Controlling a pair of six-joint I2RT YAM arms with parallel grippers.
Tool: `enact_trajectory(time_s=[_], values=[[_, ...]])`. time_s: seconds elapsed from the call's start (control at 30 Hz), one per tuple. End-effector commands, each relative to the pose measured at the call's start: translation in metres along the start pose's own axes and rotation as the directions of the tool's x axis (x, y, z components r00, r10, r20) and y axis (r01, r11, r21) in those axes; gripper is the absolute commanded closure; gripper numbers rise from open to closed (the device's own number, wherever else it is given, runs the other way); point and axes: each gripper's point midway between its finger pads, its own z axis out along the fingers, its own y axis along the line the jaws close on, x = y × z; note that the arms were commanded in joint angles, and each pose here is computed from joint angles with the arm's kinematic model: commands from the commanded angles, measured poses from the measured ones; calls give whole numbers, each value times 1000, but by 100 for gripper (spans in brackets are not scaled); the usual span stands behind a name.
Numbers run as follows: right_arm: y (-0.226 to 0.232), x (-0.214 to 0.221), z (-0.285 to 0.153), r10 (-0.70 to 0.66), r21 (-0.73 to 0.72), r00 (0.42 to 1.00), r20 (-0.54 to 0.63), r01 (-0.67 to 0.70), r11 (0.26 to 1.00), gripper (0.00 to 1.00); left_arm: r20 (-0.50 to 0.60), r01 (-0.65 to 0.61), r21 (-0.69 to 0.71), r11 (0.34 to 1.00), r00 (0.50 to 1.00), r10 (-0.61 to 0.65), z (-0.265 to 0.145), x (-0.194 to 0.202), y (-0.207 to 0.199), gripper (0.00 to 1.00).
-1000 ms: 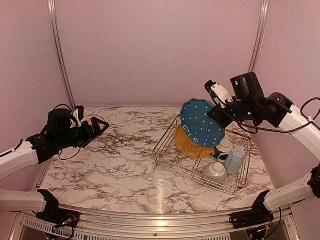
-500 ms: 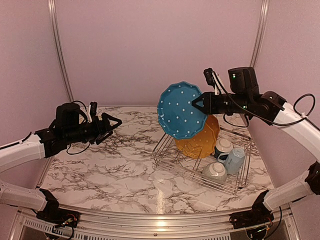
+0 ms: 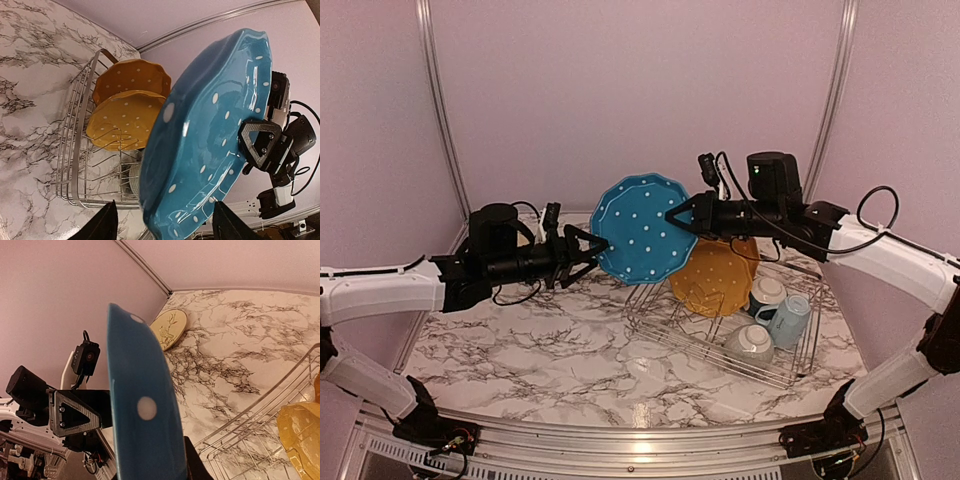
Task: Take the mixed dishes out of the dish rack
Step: Pass from the right arm to the left
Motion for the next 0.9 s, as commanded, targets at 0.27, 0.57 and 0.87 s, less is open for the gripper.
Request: enact_trajectory(time_s=[0.27, 0.57, 0.87], values=[[58, -44, -39, 1, -213, 978, 210, 44, 976, 100, -36, 46, 180, 983, 999, -40, 27, 8, -43, 66], [60, -44, -42, 4, -226, 975, 223, 48, 973, 100, 5, 49, 268, 962, 999, -52, 13, 5, -56, 70], [66, -41, -40, 33, -283, 978, 204, 27, 959, 100, 21, 31, 323, 946, 999, -40, 11, 0, -69, 61]])
